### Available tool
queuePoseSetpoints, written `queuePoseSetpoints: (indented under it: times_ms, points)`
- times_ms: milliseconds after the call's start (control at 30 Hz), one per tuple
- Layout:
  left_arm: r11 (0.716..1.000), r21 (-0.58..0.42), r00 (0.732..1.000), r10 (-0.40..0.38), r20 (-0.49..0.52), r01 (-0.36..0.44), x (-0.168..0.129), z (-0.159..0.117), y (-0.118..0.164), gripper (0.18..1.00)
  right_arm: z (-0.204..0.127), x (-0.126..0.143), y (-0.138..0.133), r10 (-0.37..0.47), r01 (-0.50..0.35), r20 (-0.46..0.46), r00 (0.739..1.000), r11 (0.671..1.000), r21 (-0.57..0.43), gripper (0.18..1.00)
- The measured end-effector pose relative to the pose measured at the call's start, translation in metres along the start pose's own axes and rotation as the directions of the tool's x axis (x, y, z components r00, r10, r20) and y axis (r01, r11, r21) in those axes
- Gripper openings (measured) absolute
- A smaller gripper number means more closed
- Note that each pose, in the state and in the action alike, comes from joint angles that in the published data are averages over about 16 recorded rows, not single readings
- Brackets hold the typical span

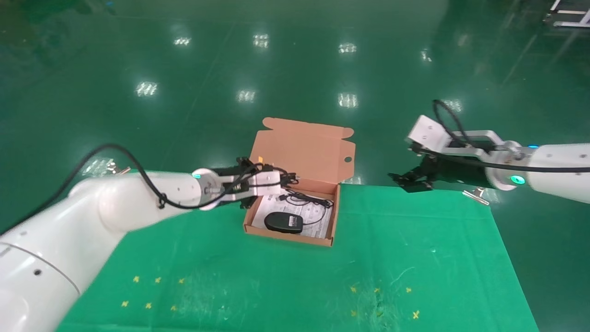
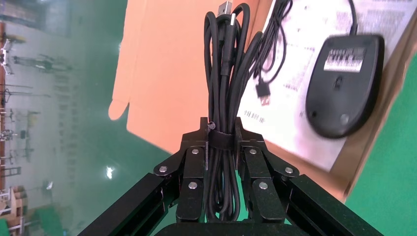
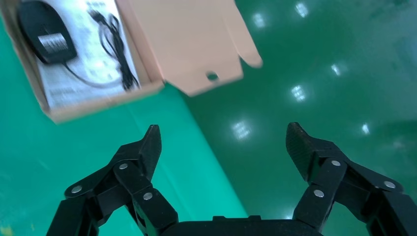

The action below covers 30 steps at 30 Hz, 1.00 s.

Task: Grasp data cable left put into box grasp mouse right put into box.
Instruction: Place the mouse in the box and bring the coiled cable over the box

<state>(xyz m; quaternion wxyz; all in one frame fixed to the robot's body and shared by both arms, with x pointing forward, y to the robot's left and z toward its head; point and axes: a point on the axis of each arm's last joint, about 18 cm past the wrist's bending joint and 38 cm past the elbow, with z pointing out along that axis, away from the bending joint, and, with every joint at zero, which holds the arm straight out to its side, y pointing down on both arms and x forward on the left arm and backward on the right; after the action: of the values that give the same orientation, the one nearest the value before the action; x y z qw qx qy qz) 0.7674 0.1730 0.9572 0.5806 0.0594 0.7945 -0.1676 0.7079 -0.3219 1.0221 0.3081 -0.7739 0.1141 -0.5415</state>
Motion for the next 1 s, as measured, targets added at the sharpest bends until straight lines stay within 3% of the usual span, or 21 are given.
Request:
queuePoseSetpoints:
  times_ms: [367,1000]
  points:
    - [0.996,0.079,0.999,0.031,-0.018,-0.029,0.027,0.017,-0.016,0.271,-0.038,0.008,0.024,-0.011,0.01,-0.027,1.0,1.0,-0.026,0.954]
    - [0.988,0.157,0.997,0.021,-0.071,-0.009,0.054,0.025,-0.028,0.284,-0.058,0.001,0.027,-0.046,0.045,-0.046,0.998,0.999,-0.022,1.001]
